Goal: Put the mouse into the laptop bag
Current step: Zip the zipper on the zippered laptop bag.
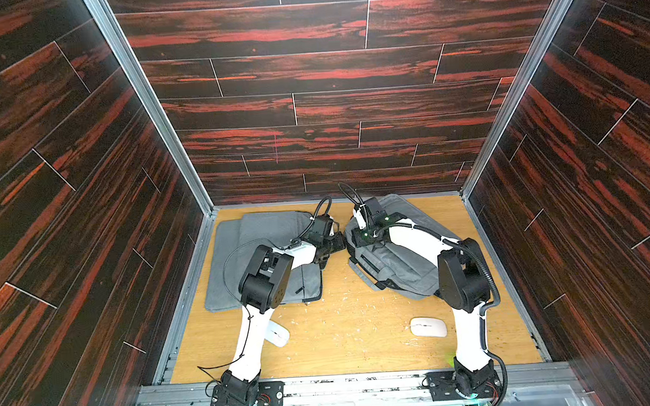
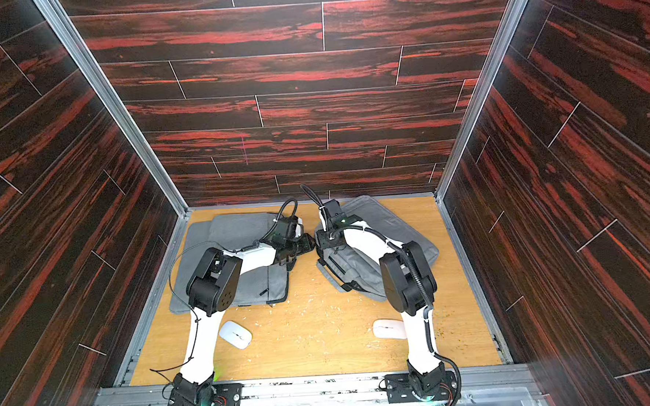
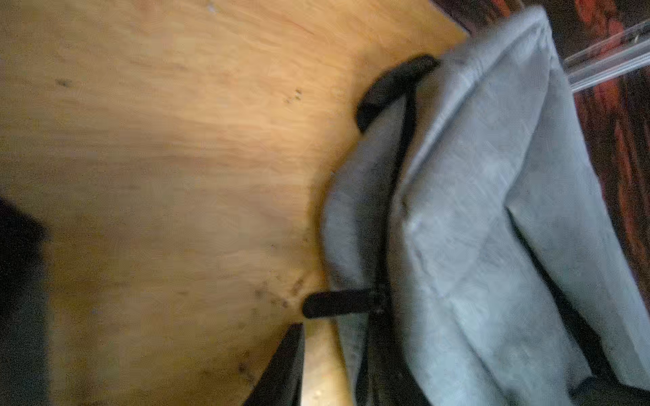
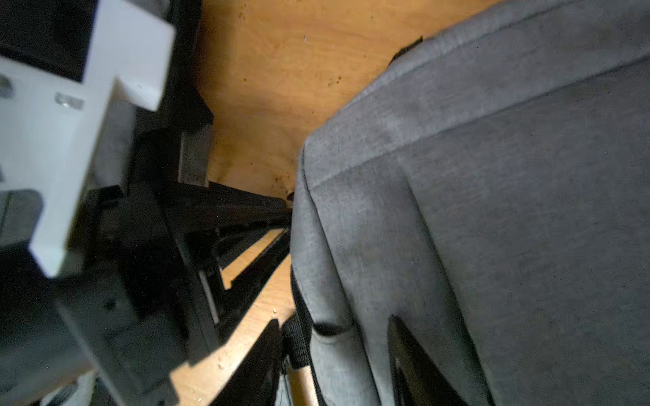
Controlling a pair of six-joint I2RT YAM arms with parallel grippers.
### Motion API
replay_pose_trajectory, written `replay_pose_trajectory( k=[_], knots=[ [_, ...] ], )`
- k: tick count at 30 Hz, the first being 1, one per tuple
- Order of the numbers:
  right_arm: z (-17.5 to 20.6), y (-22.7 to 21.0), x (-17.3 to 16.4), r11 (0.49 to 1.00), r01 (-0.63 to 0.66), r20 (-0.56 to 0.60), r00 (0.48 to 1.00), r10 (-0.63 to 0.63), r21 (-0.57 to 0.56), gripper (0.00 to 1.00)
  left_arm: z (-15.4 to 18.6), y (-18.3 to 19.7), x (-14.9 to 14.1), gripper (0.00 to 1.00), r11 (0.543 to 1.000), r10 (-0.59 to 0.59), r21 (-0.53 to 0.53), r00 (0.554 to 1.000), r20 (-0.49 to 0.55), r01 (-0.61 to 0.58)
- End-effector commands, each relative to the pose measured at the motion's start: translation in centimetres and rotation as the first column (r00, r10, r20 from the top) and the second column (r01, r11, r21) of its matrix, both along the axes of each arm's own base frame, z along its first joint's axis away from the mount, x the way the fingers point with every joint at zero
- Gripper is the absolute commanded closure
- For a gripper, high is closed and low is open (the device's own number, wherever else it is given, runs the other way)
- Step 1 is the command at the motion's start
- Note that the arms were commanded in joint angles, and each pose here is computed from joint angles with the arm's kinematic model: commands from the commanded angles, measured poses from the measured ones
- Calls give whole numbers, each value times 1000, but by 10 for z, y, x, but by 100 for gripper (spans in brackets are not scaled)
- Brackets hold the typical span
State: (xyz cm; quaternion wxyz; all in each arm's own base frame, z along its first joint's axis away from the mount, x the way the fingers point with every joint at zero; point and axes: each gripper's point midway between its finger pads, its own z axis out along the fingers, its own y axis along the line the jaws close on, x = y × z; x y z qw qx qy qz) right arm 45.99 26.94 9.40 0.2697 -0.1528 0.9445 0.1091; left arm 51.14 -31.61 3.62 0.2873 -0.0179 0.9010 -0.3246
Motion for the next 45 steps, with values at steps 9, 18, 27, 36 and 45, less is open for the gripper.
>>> replay_pose_trajectory(
  k=[9,18,27,36,45],
  knots=[
    [-22,9,-1,1000,-5,-58,998,5,6,49,-7,-14,4,91,993,-55,107,998,12,53],
    [-26,19,11,998,6,-70,998,-2,57,49,-6,-10,-12,100,994,-60,95,998,-12,60],
    [-52,30,44,997,59,-111,992,-54,43,52,-6,1,-54,100,999,-26,17,998,-52,27],
    [-39,36,40,996,34,-116,993,-24,85,89,-10,-1,-67,100,999,-28,-23,996,-87,26],
    [7,25,-9,992,-28,-122,992,43,125,60,1,-3,-60,100,1000,-20,-24,998,-65,18]
  ],
)
